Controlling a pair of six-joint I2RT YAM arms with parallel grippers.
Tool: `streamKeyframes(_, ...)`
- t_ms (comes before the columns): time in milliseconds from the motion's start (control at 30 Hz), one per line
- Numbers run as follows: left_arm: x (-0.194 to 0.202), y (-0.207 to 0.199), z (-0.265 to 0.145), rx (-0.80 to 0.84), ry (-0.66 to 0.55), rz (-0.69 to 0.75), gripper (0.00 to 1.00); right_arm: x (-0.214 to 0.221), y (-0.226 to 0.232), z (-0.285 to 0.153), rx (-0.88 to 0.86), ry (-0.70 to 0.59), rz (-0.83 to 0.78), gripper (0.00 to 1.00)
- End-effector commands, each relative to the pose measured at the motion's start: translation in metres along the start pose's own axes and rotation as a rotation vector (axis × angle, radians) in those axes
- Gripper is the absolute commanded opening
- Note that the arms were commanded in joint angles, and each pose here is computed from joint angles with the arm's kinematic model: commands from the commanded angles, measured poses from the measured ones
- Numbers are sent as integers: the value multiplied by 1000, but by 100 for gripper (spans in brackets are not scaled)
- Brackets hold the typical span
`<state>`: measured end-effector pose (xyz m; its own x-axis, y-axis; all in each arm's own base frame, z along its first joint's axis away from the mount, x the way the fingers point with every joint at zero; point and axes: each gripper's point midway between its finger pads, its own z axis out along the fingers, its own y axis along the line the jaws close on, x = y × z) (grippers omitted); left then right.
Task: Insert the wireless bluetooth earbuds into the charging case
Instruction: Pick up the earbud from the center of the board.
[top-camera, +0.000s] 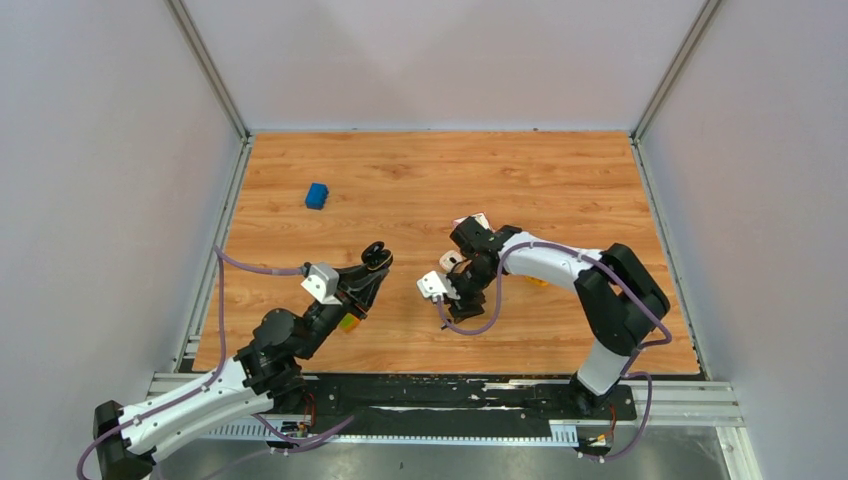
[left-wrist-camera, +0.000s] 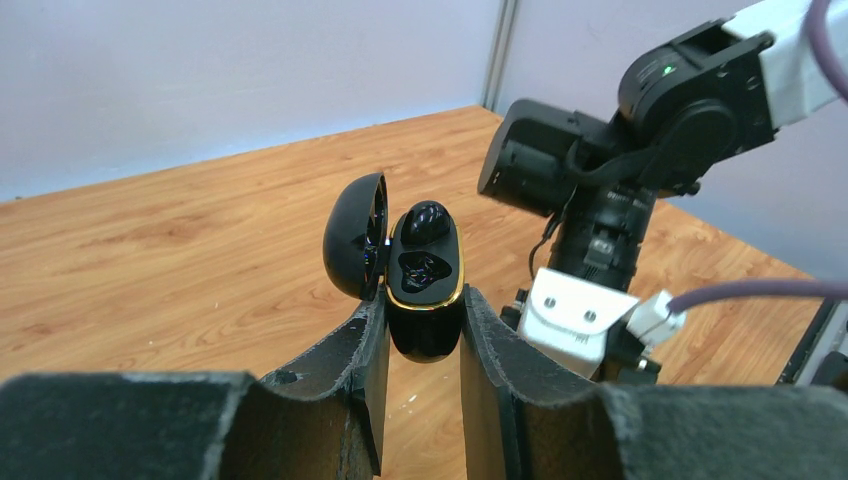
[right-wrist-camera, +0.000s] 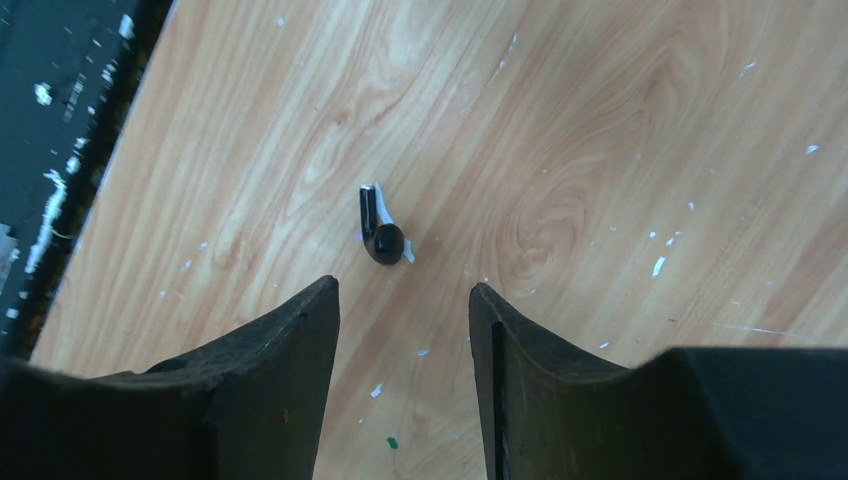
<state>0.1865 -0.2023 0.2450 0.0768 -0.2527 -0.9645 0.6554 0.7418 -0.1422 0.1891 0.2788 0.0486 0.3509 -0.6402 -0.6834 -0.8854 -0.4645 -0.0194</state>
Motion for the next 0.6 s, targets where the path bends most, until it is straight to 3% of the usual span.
streamKeyframes(0, -21, -4, -1, 11, -55, -33, 0, 0, -22, 3, 26, 78, -109, 50)
streamKeyframes(300, -22, -6, -1, 23, -58, -38, 0, 7, -28, 16, -10, 109, -84, 49)
streamKeyframes(567, -22, -8, -1, 32, -59, -45, 0, 7, -44, 20, 70, 124, -56, 47)
